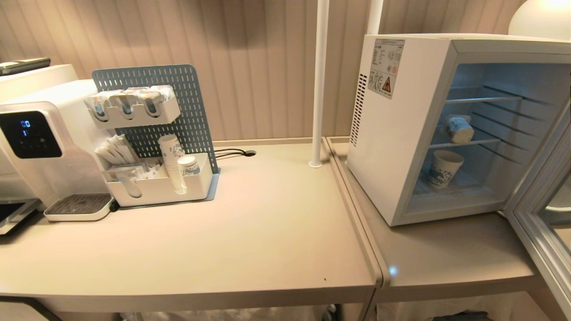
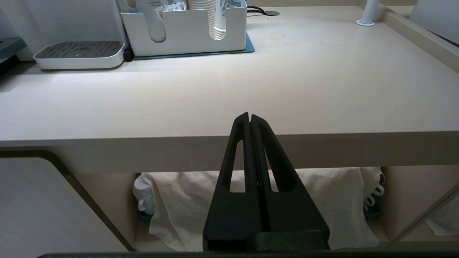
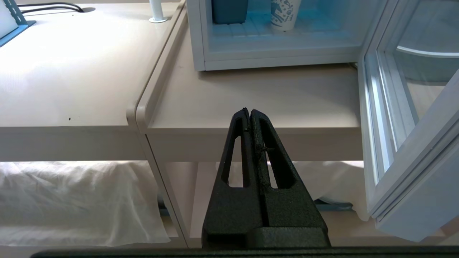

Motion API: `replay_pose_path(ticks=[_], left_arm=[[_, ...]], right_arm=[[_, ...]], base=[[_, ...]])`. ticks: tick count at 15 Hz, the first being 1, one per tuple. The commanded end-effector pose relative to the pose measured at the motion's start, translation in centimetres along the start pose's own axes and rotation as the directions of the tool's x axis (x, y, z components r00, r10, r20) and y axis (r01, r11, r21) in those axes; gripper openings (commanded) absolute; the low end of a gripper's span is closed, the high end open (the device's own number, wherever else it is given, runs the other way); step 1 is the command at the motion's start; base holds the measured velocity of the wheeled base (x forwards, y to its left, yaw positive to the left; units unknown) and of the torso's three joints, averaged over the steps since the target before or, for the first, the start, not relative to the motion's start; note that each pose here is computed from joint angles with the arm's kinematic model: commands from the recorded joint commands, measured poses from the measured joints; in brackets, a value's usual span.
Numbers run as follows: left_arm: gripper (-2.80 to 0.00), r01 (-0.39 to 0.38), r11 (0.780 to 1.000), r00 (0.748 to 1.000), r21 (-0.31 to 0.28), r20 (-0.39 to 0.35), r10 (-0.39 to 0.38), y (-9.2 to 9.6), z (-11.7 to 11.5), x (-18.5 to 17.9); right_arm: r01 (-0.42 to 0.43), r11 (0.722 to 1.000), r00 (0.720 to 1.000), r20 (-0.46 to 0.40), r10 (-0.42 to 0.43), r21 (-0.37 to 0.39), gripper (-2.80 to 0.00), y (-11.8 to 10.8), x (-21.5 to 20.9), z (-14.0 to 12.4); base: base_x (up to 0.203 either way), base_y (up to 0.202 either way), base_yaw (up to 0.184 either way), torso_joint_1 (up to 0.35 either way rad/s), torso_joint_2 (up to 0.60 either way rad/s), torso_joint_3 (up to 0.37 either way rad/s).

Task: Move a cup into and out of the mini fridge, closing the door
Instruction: Close the freezer door

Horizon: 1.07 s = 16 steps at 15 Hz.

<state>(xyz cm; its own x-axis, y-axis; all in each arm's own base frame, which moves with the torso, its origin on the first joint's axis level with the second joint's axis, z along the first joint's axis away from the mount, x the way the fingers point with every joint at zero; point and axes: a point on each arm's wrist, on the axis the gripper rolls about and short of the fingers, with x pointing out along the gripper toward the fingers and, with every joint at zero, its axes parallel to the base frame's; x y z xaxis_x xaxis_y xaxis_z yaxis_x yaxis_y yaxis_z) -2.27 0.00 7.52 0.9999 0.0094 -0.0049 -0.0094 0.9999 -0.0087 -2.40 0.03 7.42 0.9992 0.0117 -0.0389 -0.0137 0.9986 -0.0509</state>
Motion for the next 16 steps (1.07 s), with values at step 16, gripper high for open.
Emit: replay_pose_path(ticks=[16], left_arm=[[-2.8,0.0,1.0,1.0,0.0,-0.001,0.0,0.0,-0.04,0.01]], right_arm=[[0.001,1.0,1.0,-0.003,-0.001,0.001,-2.8,0.0,0.01,-0.01]], base=[[-0.025,0.0,0.0,0.001,0.0,0.0]])
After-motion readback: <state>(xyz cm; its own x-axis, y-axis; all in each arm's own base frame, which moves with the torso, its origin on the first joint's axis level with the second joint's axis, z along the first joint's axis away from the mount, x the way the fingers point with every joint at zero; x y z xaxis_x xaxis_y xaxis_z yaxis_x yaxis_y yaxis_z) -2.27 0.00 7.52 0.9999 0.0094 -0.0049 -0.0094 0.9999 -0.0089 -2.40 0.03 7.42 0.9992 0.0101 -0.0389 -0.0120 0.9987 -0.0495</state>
